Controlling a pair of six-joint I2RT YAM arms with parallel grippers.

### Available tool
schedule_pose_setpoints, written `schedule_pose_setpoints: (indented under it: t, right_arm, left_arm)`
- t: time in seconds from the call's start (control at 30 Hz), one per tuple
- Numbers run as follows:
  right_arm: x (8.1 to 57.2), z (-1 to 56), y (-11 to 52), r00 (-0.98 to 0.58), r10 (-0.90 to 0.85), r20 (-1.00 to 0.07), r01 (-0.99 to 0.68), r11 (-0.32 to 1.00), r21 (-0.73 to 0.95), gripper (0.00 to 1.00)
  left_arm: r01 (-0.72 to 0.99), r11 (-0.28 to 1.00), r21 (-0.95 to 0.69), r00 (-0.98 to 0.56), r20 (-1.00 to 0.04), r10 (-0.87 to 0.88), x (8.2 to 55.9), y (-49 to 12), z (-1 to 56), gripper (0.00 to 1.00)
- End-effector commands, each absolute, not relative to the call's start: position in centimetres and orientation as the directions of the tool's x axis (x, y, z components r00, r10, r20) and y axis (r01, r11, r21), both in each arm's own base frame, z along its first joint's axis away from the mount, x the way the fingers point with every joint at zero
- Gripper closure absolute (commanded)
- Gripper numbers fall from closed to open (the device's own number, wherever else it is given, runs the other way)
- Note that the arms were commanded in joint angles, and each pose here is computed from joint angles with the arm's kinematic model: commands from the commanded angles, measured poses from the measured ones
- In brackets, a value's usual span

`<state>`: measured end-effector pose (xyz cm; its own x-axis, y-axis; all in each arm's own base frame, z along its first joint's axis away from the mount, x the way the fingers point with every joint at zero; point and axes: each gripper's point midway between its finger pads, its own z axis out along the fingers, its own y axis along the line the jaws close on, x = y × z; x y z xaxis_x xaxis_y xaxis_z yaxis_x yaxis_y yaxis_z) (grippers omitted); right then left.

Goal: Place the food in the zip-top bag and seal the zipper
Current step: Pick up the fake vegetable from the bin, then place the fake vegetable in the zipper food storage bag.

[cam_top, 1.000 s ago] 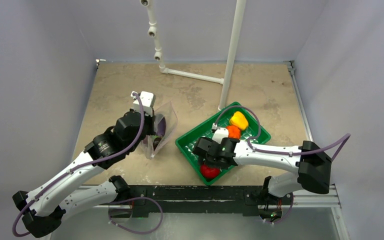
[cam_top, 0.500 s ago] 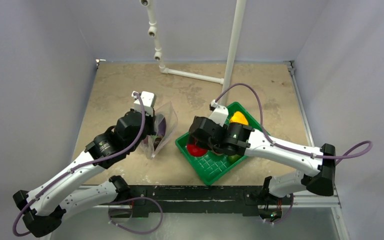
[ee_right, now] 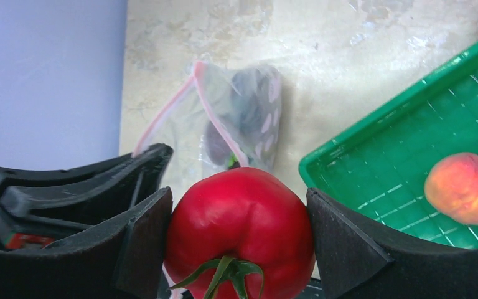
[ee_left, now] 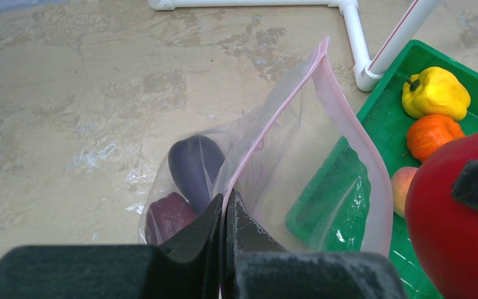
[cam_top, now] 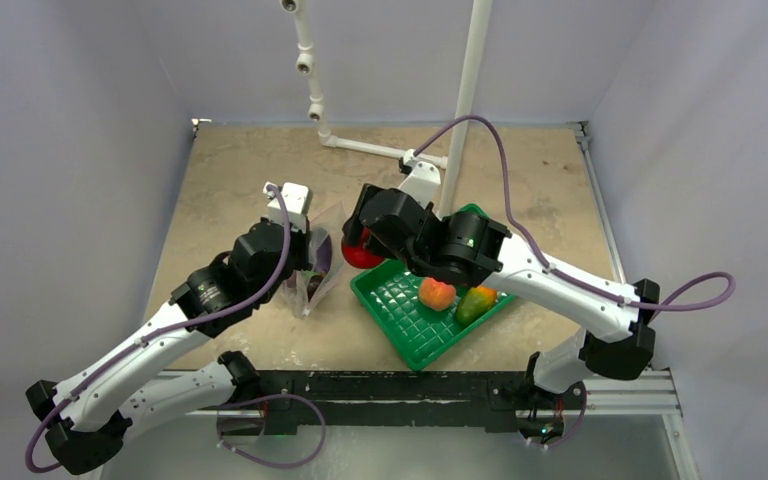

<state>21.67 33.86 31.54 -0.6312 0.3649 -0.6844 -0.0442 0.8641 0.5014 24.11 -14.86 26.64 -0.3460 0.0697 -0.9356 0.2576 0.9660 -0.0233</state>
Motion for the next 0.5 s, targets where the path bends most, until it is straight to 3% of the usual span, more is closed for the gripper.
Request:
schedule_pose_setpoints:
  t: [0.0, 0.27, 0.47]
  right_arm:
    - [22.7, 34.8, 35.1, -0.575, 0.389, -0.72, -0.104, 0.838, 0.536, 0.85]
    - [23.6, 35.3, 38.5, -0.569, 0.38, -0.729, -0.162, 0.817, 0.553, 0.84]
    - [24.2, 34.1, 40.1, -0.579, 0.366, -0.729, -0.17, 0.82, 0.547, 0.76]
  left_arm:
    - [0.257, 0.966, -0.013, -0.335, -0.939, 0.076, 24.2, -14.7, 26.7, 1.0]
    - [0.261, 0.965, -0.012, -0.337, -0.938, 0.079, 24.3, -14.8, 26.6, 1.0]
    - [0.261, 0.965, -0.015, -0.336, -0.939, 0.076, 24.2, -14.7, 26.7, 1.0]
